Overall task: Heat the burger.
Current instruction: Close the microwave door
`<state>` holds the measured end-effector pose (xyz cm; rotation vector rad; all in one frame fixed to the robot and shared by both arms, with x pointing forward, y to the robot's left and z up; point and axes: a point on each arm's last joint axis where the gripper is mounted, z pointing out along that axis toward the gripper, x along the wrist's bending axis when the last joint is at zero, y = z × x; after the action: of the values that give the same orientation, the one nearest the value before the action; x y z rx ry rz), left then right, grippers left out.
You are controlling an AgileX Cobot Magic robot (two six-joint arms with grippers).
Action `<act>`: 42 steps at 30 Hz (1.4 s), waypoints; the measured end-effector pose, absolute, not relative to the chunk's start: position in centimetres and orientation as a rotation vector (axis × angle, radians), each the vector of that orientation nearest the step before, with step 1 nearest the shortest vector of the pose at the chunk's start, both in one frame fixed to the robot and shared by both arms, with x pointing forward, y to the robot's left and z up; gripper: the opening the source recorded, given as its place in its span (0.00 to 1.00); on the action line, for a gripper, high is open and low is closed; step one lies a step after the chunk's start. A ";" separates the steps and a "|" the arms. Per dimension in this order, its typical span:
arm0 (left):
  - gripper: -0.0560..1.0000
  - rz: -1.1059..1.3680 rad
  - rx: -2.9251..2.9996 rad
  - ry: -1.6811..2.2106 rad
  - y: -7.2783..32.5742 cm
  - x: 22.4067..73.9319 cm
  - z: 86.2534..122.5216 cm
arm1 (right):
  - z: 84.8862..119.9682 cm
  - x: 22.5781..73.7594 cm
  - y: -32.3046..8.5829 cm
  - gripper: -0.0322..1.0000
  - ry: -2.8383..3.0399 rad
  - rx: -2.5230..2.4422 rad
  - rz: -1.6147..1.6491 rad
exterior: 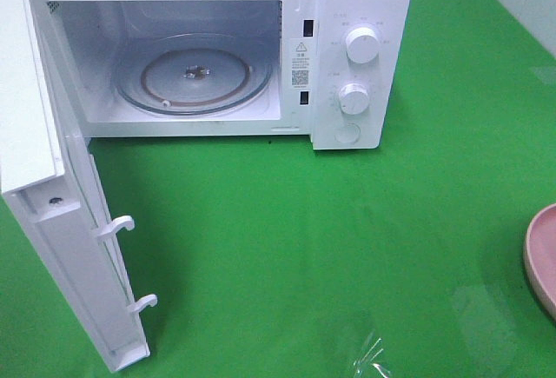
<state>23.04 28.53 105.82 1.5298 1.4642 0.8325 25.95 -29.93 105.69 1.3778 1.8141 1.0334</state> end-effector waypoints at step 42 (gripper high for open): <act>0.97 0.832 1.530 1.464 28.5 23.0 105.8 | 105.8 23.8 -30.5 0.76 1.552 1.433 1.046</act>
<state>23.04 28.53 105.82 1.5298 1.4642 0.8325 23.85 -30.53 105.80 1.4328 1.5524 1.0456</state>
